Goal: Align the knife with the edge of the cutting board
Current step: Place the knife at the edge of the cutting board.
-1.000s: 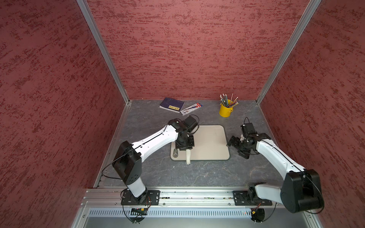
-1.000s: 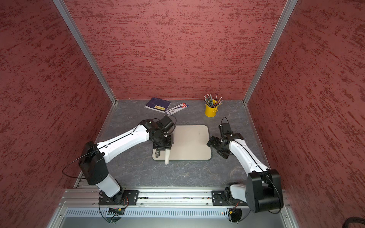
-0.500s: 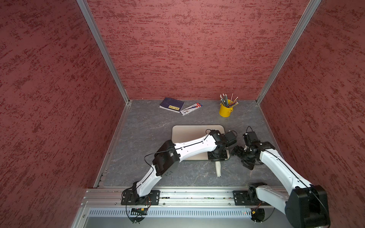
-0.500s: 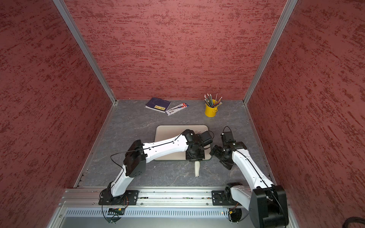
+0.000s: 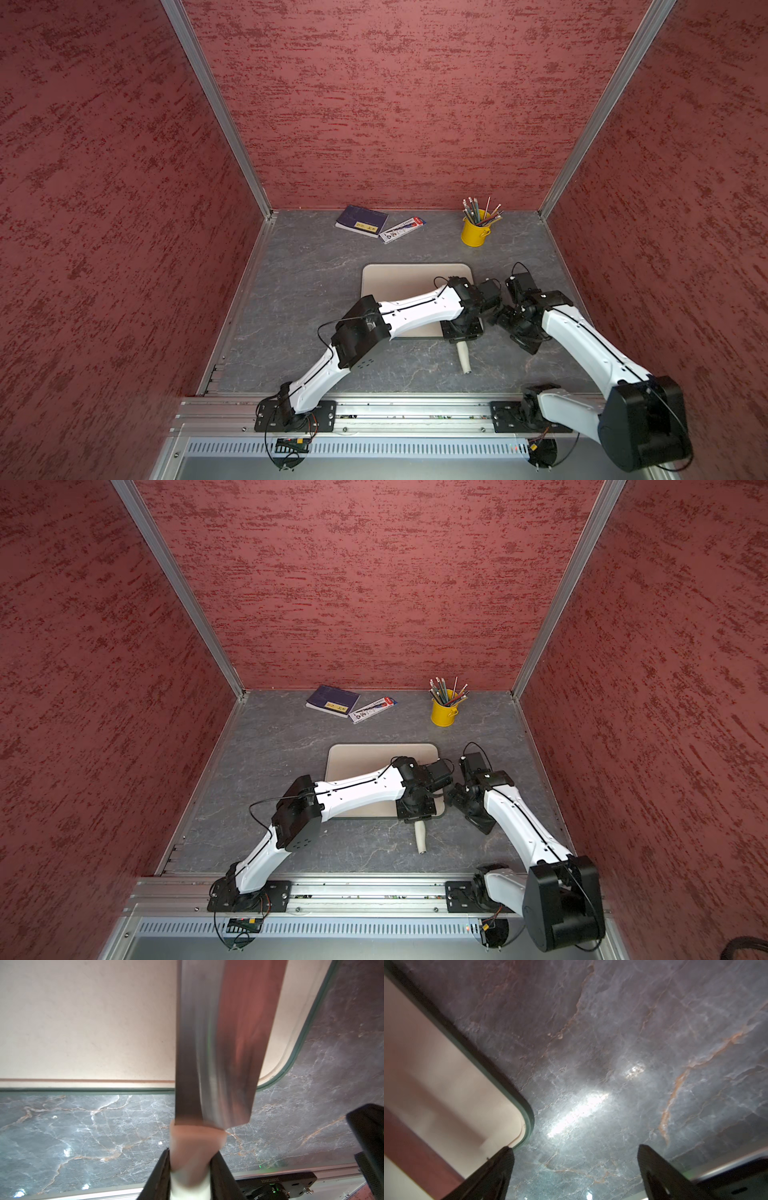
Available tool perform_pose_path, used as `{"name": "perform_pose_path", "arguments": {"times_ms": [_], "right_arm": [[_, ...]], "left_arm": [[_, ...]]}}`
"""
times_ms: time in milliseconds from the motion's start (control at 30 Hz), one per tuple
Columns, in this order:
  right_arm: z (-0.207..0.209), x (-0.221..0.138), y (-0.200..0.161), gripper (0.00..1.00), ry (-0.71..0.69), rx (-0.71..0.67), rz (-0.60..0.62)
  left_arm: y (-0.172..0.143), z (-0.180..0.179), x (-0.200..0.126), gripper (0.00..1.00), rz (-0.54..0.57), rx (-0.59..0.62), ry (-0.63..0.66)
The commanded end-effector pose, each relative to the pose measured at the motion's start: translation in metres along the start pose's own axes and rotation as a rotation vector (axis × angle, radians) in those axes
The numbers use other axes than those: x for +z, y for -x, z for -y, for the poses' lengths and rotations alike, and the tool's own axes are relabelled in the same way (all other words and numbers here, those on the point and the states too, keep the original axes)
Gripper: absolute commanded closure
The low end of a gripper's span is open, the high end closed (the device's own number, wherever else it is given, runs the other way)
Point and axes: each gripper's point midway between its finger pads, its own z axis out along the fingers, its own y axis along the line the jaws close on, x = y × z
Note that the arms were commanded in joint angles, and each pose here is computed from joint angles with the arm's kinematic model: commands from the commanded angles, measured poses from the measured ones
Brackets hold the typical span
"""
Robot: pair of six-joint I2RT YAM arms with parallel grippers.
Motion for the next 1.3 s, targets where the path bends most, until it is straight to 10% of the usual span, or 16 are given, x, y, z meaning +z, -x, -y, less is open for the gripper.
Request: {"name": "perform_pose_path", "arguments": {"times_ms": [0, 400, 1267], "right_arm": [[-0.006, 0.002, 0.018, 0.02, 0.052, 0.097, 0.007], [-0.026, 0.005, 0.070, 0.02, 0.374, 0.344, -0.039], [-0.034, 0.019, 0.086, 0.02, 0.405, 0.385, -0.096]], "left_arm": [[0.005, 0.003, 0.002, 1.00, 0.007, 0.031, -0.013], [0.007, 0.005, 0.018, 1.00, -0.047, 0.097, -0.031], [-0.009, 0.040, 0.038, 1.00, -0.051, 0.123, -0.050]]}}
